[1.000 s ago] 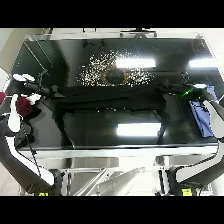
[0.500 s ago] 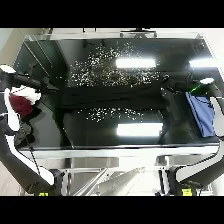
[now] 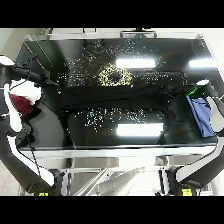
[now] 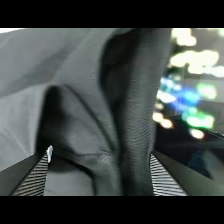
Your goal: Fold the shirts.
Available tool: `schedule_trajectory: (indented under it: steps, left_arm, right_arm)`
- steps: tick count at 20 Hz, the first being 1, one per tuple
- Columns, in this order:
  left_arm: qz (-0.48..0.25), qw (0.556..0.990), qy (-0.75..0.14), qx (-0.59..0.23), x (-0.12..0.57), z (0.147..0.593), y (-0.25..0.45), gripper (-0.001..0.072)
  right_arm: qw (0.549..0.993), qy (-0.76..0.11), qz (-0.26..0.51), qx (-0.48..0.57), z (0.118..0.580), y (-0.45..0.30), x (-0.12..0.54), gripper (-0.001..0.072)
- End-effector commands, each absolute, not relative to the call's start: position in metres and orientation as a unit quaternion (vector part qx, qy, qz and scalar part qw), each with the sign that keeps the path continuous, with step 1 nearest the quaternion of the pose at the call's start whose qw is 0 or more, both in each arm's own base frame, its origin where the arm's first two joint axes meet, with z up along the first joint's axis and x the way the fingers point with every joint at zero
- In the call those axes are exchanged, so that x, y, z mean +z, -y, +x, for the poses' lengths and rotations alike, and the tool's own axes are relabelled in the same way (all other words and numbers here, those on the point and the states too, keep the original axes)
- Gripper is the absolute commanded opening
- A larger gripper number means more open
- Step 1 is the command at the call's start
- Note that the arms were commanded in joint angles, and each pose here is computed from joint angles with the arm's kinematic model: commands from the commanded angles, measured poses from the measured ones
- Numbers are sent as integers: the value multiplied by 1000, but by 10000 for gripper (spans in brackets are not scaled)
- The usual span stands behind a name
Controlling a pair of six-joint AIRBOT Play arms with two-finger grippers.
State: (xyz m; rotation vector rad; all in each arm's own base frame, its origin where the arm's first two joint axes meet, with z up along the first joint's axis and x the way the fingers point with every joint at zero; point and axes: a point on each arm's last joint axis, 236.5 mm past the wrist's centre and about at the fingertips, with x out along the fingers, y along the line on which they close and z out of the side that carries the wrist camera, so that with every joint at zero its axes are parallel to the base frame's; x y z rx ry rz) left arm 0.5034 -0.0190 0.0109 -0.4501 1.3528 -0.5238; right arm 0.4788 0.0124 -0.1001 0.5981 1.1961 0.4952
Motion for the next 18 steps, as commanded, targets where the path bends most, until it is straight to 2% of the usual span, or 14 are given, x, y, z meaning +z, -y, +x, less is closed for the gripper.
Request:
schedule_trajectory:
  steps: [1,2,3,4,5,9,13,18]
  left_arm:
    - [-181,727,-609,-261,13,508,57,0]
    - [-174,727,-608,-267,11,509,70,0]
    - [-169,726,-608,-274,7,510,85,0]
    - [-162,722,-611,-282,2,508,102,0]
    - [-156,720,-612,-288,-5,506,117,0]
    - [-134,724,-604,-306,-33,504,181,-1]
    - [-105,737,-582,-326,-66,498,263,-1]
    - [-73,718,-583,-374,-103,478,365,-1]
  right_arm:
    - [746,-551,279,249,478,-32,-108,698]
    - [749,-546,282,249,482,-37,-107,577]
    - [750,-545,278,252,484,-42,-106,292]
    - [749,-545,274,257,485,-47,-104,124]
    - [748,-545,272,262,486,-51,-101,29]
    - [753,-531,260,288,493,-60,-60,22]
    - [769,-489,248,328,493,-78,25,21]
    - [759,-426,278,407,475,-138,123,22]
